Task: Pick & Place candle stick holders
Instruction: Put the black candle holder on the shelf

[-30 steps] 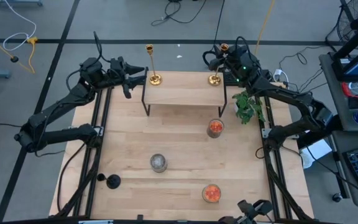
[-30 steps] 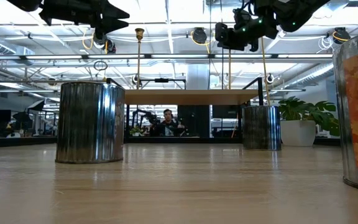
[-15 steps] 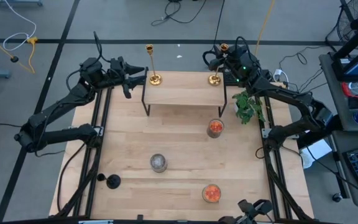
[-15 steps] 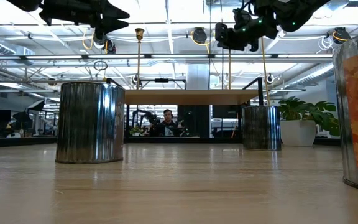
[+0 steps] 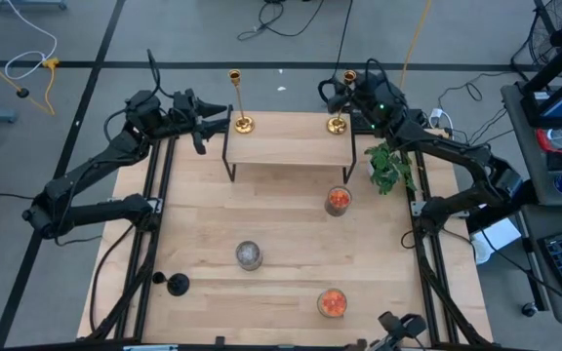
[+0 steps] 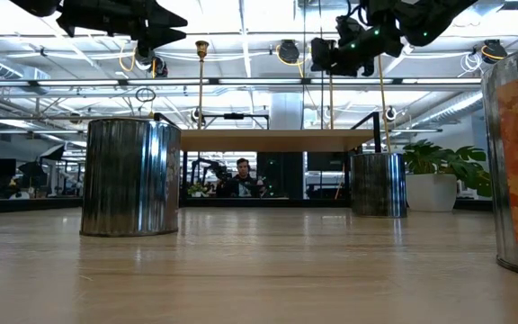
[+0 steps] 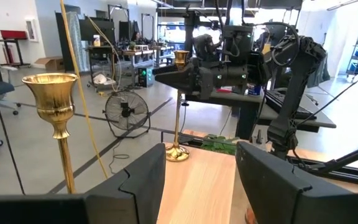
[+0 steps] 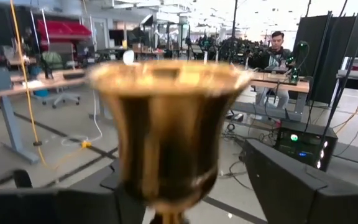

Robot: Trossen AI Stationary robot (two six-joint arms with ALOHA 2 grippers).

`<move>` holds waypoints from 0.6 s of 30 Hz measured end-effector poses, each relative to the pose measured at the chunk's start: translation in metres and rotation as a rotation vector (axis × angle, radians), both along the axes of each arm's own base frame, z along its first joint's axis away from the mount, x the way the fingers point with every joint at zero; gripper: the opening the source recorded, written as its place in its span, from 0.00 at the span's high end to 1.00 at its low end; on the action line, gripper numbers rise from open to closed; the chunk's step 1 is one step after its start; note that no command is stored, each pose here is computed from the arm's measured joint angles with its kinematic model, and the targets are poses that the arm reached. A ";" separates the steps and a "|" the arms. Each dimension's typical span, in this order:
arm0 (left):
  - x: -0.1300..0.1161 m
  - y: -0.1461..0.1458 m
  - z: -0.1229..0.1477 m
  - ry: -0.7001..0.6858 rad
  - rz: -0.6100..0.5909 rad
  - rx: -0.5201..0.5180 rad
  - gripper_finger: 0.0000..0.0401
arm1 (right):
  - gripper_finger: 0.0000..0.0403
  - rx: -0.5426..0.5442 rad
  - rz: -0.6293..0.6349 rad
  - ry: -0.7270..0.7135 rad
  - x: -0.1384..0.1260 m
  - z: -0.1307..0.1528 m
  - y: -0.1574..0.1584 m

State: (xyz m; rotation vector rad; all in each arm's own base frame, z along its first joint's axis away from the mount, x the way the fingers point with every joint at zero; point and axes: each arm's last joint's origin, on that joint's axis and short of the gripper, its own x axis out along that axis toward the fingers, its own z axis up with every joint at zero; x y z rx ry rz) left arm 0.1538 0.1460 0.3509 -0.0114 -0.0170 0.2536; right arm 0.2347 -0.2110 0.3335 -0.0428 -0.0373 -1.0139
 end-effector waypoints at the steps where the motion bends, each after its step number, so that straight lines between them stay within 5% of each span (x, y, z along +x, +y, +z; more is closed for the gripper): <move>1: 0.000 0.000 0.000 0.003 -0.004 -0.001 0.50 | 0.37 0.005 0.001 0.020 0.000 -0.001 0.001; 18: -0.010 -0.030 -0.010 0.168 -0.094 -0.032 0.50 | 0.31 0.177 0.137 0.247 -0.011 0.003 0.059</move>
